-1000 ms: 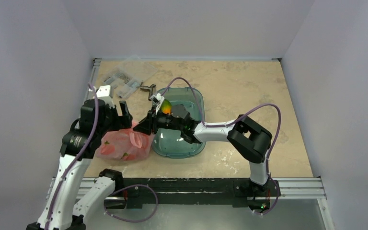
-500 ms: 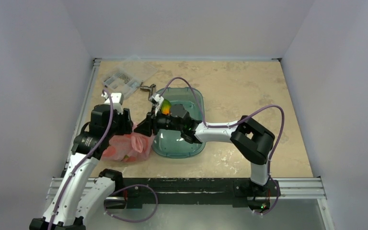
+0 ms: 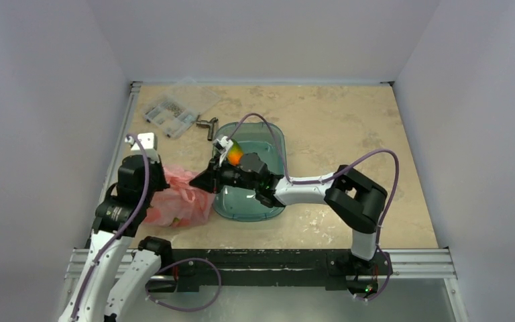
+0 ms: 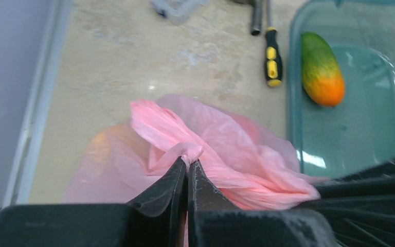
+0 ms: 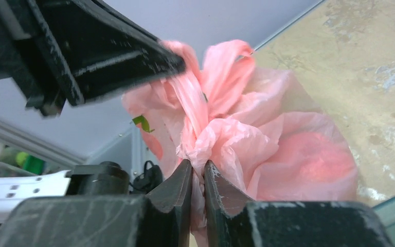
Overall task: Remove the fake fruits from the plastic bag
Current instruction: Untie the plastic bag at the center of the board.
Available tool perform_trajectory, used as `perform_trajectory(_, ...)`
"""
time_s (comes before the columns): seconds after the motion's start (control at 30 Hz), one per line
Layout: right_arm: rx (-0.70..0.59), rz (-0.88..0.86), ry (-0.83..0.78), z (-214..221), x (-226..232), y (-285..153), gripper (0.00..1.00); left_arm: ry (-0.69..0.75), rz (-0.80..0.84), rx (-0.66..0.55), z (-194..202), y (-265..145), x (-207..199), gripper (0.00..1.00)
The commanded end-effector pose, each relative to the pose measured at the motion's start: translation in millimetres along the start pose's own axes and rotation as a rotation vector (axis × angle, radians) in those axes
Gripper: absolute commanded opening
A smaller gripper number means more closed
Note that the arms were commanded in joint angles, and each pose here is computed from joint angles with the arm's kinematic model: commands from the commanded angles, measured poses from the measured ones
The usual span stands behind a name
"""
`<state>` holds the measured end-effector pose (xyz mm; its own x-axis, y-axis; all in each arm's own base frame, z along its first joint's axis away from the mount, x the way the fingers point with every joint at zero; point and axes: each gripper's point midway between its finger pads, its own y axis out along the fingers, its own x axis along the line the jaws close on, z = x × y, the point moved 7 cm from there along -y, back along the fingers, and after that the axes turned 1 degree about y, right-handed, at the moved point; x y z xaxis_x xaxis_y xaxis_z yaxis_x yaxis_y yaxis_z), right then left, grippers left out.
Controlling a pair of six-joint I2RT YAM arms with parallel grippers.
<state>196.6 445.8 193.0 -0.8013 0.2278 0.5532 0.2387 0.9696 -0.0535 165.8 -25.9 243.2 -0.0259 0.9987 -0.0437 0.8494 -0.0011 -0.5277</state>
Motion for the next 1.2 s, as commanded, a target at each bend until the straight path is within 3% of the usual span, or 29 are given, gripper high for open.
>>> perform_trajectory(0.0,-0.246,-0.128,0.102,-33,23,-25,0.09,-0.152,-0.397,-0.162,-8,-30,44,0.0)
perform_trajectory(0.1,-0.285,-0.179,0.135,-34,27,-26,0.08,-0.251,-0.57,-0.25,-2,-51,64,0.0)
perform_trajectory(0.27,-0.262,-0.138,0.16,-27,19,-20,0.06,-0.3,-0.521,-0.339,0,-64,65,0.0)
perform_trajectory(0.4,-0.227,-0.084,0.087,-28,13,-17,0.09,-0.287,-0.474,-0.361,-1,-64,62,0.0)
perform_trajectory(0.73,-0.034,0.107,-0.233,-39,19,4,0.73,-0.251,-0.431,-0.329,-5,-56,56,0.0)
perform_trajectory(0.83,0.002,0.18,-0.343,-33,31,14,0.81,-0.248,-0.42,-0.33,-5,-56,55,0.0)
perform_trajectory(0.97,0.029,0.401,-0.486,-22,45,28,0.85,-0.247,-0.417,-0.331,-5,-56,55,0.0)
perform_trajectory(1.07,-0.013,0.584,-0.502,-28,42,32,0.84,-0.25,-0.413,-0.335,-5,-57,55,0.0)
perform_trajectory(1.17,-0.046,0.65,-0.481,-34,41,31,0.77,-0.255,-0.415,-0.344,-5,-58,55,0.0)
